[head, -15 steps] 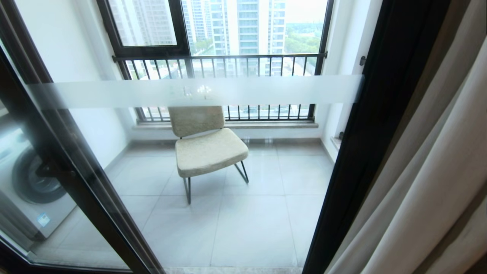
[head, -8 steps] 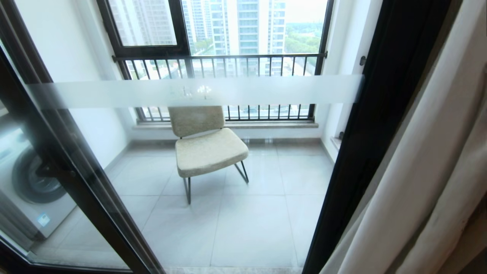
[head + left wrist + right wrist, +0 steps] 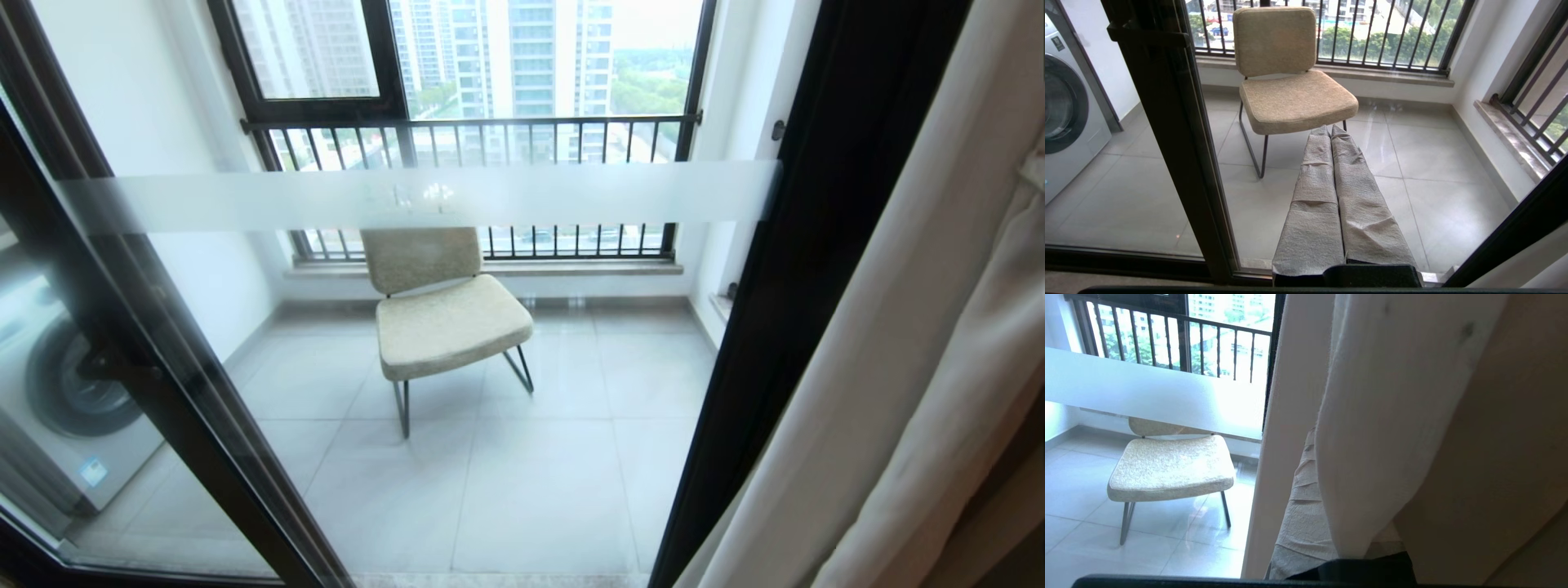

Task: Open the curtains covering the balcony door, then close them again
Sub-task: Close the inner curtains on both sides

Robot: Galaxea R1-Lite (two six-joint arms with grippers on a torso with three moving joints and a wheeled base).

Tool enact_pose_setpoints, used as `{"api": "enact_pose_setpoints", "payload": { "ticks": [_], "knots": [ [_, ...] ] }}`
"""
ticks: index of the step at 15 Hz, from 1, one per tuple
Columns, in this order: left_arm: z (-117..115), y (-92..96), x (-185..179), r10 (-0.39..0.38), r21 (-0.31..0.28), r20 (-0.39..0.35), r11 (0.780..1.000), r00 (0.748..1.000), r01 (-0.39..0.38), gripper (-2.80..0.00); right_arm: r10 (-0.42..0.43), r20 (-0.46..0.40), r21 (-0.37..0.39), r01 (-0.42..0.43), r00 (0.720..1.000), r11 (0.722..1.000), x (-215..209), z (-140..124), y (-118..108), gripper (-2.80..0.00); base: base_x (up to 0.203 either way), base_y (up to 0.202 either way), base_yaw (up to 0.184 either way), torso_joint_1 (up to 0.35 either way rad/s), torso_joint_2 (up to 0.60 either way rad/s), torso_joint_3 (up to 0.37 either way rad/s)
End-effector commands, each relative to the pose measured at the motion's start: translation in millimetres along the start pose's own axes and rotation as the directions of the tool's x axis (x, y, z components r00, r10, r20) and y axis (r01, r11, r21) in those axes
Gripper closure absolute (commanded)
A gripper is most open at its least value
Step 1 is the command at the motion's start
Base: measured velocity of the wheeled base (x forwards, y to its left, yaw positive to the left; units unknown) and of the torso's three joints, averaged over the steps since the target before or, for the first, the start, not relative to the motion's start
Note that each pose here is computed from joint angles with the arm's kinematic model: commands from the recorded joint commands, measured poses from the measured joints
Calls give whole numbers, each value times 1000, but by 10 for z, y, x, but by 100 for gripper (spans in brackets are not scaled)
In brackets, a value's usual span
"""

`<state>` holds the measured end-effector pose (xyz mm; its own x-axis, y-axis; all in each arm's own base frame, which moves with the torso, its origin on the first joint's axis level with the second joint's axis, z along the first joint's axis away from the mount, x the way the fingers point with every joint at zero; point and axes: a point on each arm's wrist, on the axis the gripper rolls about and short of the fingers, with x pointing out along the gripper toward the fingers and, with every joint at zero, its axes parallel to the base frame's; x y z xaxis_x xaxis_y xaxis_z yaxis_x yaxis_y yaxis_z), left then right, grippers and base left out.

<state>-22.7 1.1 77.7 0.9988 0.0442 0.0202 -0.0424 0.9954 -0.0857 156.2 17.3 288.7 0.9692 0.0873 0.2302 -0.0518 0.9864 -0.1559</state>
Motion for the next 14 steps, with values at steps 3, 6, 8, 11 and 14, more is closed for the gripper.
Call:
{"api": "enact_pose_setpoints", "payload": {
  "ticks": [3,6,8,11,14],
  "knots": [
    [0,0,0,0,-1,0,1000,1000,0,0,0,2,0,0,1000,1000,-9,0,-1,0,0,0,0,0,0,0],
    [0,0,0,0,-1,0,1000,1000,0,0,0,-2,4,0,1000,1000,-11,-11,1,0,0,0,0,0,0,0],
    [0,0,0,-1,-1,0,1000,1000,1,0,1,-13,3,-1,1000,1000,-25,-47,7,0,0,0,0,0,0,0],
    [0,0,0,0,-1,0,1000,1000,0,0,4,-25,3,-4,1000,1000,-37,-81,12,0,0,0,0,0,0,0],
    [0,0,0,0,-2,0,1000,1000,0,0,5,-31,5,-5,1000,1000,-34,-107,17,0,0,0,0,0,0,0]
  ]
}}
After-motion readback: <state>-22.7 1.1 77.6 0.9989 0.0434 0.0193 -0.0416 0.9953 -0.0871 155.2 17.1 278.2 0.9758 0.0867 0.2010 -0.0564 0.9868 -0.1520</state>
